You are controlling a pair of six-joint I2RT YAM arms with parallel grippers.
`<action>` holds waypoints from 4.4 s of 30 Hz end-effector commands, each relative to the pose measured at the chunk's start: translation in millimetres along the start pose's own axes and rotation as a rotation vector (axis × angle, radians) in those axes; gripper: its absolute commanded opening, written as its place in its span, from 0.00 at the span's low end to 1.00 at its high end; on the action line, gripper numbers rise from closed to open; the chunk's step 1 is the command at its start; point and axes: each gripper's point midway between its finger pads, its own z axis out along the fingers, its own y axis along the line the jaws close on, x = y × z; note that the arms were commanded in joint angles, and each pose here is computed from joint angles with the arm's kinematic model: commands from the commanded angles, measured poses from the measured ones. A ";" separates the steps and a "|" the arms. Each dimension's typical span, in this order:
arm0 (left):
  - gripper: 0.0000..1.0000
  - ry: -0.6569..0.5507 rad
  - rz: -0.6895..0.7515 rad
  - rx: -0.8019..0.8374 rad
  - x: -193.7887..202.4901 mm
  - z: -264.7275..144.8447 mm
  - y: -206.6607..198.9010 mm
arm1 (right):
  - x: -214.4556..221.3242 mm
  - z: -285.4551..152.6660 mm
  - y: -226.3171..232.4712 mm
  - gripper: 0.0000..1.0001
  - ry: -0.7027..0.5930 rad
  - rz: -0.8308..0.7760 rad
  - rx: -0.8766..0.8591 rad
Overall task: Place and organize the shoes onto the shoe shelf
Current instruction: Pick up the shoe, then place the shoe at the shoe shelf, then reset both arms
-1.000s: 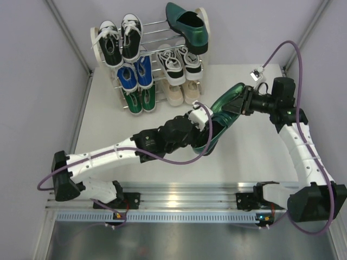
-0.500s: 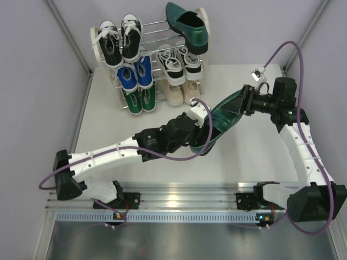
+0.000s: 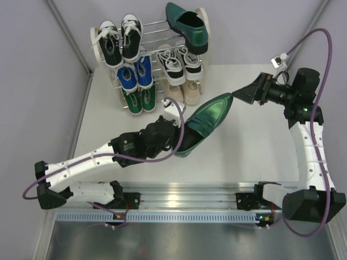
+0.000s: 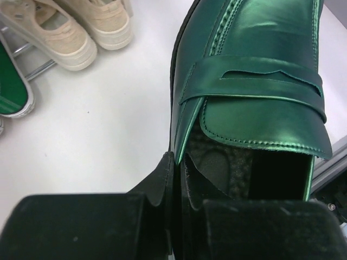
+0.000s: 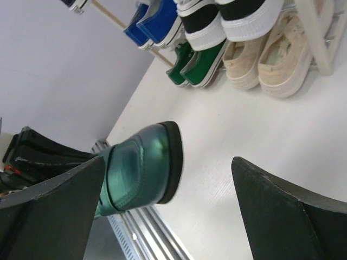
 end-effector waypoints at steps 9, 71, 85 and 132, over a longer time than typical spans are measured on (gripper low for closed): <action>0.00 -0.433 -0.241 -0.062 -186.9 -81.7 18.6 | -37.4 -51.3 -28.9 0.99 -0.153 -0.111 0.122; 0.00 -0.785 -1.074 -0.491 -298.8 75.8 212.0 | 15.1 -68.4 -77.6 0.99 -0.067 0.014 0.270; 0.26 -0.759 -1.115 -0.459 -293.5 88.9 213.4 | 17.1 -70.0 -77.9 0.99 -0.059 0.011 0.271; 0.84 -0.735 -0.575 -0.362 -292.1 -91.5 189.6 | -19.1 -101.5 -79.1 0.99 0.018 -0.424 0.432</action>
